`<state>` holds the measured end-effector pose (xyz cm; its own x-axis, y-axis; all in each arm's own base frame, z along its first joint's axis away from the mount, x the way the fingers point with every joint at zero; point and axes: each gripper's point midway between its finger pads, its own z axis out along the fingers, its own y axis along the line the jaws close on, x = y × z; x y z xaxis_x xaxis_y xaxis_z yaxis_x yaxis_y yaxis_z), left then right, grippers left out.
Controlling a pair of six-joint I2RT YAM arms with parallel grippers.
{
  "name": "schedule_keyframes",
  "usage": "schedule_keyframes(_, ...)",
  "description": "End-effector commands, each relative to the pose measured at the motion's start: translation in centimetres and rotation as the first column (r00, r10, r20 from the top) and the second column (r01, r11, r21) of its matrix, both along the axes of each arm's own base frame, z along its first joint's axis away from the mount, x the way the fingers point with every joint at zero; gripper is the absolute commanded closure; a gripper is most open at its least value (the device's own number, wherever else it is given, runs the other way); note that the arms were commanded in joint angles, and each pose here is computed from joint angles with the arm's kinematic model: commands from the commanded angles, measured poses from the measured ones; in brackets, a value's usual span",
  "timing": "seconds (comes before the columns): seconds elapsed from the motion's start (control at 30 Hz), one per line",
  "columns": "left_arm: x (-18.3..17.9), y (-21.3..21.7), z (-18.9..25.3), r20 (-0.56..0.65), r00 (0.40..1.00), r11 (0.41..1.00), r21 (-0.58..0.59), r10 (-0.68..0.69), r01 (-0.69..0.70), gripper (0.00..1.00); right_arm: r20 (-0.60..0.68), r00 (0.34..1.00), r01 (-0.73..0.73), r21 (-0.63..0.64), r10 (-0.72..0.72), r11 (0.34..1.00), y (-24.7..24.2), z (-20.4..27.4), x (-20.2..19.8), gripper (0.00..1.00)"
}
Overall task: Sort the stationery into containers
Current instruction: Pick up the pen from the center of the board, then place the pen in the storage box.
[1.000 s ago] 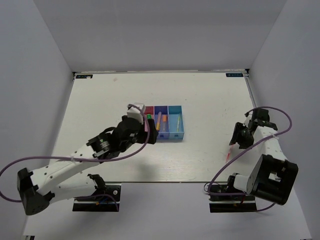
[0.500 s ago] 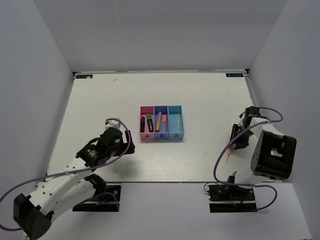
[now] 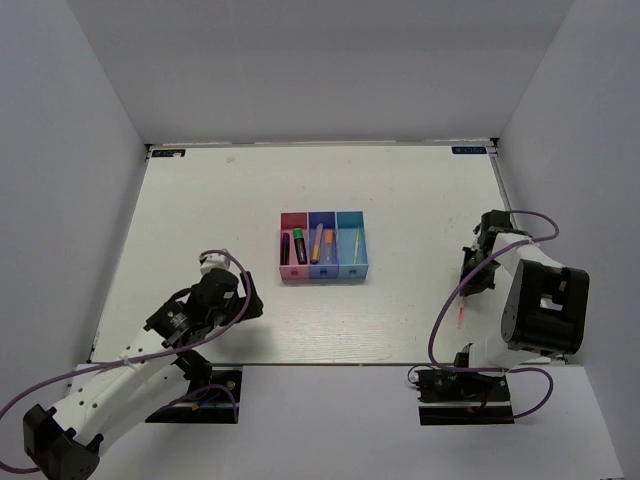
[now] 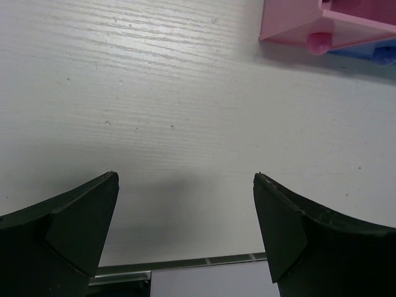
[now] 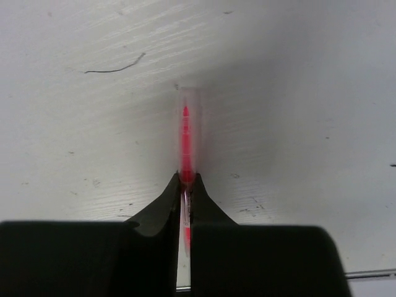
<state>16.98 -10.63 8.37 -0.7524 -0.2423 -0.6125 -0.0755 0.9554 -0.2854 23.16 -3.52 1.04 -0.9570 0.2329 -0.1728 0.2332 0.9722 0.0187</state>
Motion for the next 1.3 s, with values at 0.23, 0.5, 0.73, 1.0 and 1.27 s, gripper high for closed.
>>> schedule_keyframes(0.23,-1.1,0.8,-0.5,-0.041,0.998,0.999,-0.008,0.046,-0.046,0.00,0.241,0.946,-0.295,0.369,0.216,0.881,8.0,5.9,4.9,1.00)
schedule_keyframes(0.5,-1.1,0.3,-0.3,-0.052,0.998,0.999,-0.031,0.043,-0.045,0.00,0.530,0.805,-0.550,0.493,0.269,0.674,17.0,14.4,11.2,1.00)
schedule_keyframes(0.73,-1.3,0.7,0.7,-0.067,0.997,0.999,0.001,0.046,-0.046,0.00,0.614,0.732,-0.636,0.462,0.295,0.618,25.6,15.7,16.5,1.00)
schedule_keyframes(1.0,-1.7,1.1,0.9,-0.080,0.994,0.997,0.002,0.072,-0.072,0.00,0.671,0.680,-0.641,0.348,0.295,0.684,29.9,15.7,19.5,1.00)
schedule_keyframes(1.27,-1.8,1.2,0.7,-0.089,0.994,0.998,0.014,0.070,-0.069,0.00,0.642,0.674,-0.659,0.299,0.365,0.690,30.2,13.2,17.5,0.88)
